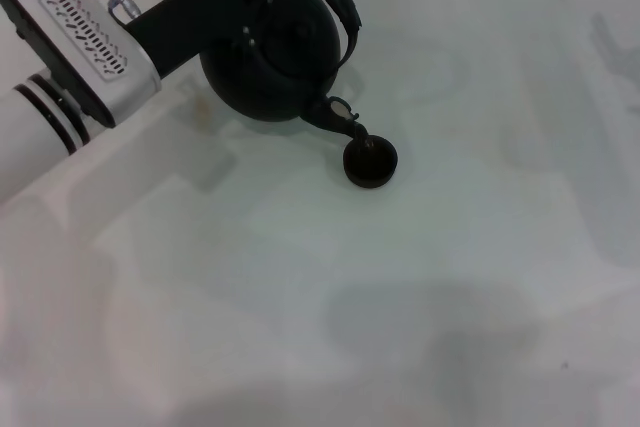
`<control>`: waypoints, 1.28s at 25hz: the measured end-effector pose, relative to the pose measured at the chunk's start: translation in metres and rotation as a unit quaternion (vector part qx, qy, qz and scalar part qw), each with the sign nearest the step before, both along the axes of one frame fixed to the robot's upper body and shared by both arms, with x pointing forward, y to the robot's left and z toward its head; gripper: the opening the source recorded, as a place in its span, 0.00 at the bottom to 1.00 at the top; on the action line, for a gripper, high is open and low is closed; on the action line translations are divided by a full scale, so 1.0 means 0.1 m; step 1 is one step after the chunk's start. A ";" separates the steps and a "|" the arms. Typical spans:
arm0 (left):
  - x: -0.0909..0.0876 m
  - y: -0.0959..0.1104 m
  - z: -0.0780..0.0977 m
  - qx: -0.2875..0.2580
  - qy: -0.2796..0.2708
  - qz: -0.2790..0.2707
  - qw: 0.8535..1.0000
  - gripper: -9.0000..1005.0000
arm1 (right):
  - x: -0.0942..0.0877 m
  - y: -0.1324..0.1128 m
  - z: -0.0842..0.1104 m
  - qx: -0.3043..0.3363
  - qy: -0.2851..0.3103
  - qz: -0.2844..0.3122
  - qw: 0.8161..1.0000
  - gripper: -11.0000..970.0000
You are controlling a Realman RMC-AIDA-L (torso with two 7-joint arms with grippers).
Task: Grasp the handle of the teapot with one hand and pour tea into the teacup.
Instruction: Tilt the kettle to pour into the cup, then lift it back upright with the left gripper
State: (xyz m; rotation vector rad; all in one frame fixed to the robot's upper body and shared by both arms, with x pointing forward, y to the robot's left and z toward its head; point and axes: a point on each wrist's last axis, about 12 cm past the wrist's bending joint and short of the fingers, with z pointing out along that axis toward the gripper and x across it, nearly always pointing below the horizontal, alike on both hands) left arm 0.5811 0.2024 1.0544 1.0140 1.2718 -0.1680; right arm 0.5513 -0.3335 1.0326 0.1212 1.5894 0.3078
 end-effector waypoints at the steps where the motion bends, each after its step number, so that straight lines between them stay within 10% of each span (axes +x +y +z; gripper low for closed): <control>1: 0.00 -0.01 0.00 -0.001 0.000 -0.001 1.000 0.12 | 0.00 0.00 0.00 0.000 0.000 0.000 1.000 0.90; 32: -0.34 0.18 -0.19 -0.142 0.045 0.118 0.982 0.12 | 0.02 0.02 0.01 -0.004 0.001 0.006 1.000 0.90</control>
